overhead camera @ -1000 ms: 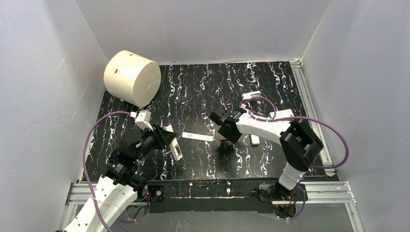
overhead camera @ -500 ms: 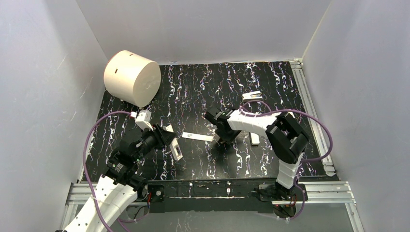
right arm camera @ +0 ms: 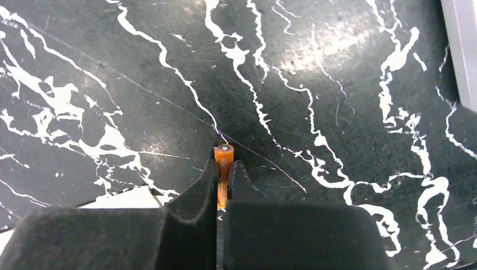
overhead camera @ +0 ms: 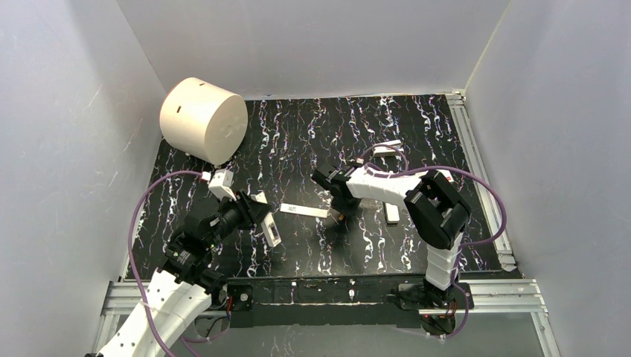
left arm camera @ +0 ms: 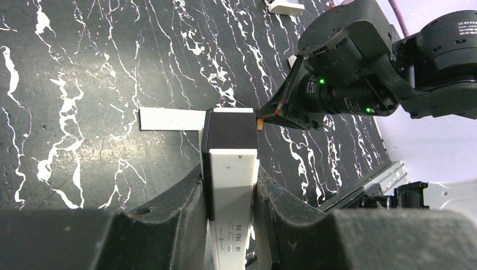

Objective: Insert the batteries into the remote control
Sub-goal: Pick up the battery from the center of the board.

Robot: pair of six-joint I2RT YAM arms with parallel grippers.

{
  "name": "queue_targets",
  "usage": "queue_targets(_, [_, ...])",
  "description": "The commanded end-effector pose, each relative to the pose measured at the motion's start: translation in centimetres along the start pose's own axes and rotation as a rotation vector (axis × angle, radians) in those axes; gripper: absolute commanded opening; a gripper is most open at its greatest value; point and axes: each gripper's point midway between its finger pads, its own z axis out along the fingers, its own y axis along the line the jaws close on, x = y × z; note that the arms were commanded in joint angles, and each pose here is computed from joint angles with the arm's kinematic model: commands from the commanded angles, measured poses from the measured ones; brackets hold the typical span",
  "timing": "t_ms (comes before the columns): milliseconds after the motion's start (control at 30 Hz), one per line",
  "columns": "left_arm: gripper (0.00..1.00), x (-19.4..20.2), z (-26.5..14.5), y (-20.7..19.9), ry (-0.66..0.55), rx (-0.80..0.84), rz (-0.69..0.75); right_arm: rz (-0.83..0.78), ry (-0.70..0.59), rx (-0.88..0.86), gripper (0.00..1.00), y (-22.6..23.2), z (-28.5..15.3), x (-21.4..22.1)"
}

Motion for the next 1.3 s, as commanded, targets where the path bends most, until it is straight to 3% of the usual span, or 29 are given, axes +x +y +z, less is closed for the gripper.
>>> queue_targets(0, [0.00, -0.8, -0.2, -0.6, -0.010, 0.012, 0.014, -0.206, 0.037, -0.037, 0.01, 0.3, 1.7, 1.3])
queue_targets(200, [0.00, -0.3, 0.5, -1.7, 0.033, 0.070, -0.002, -0.348, -0.089, -0.174, 0.01, 1.8, -2.0, -1.8])
queue_targets(433, [0.00, -0.6, 1.2, -7.0, 0.055, 0.361, -0.061, -0.470, -0.286, -0.298, 0.01, 1.2, -8.2, -5.8])
queue_targets(667, [0.00, -0.3, 4.9, -7.9, 0.172, 0.357, -0.226, -0.501, -0.413, -0.509, 0.01, -0.4, -14.2, -8.0])
queue_targets(1000, [0.00, 0.1, 10.4, -11.7, 0.252, 0.472, -0.397, -0.532, -0.423, -0.851, 0.04, -0.6, -22.4, -7.4])
queue_targets(1267, [0.00, -0.9, 10.9, -13.1, 0.188, 0.555, -0.449, -0.589, -0.437, -0.972, 0.06, 0.8, -26.3, -4.5])
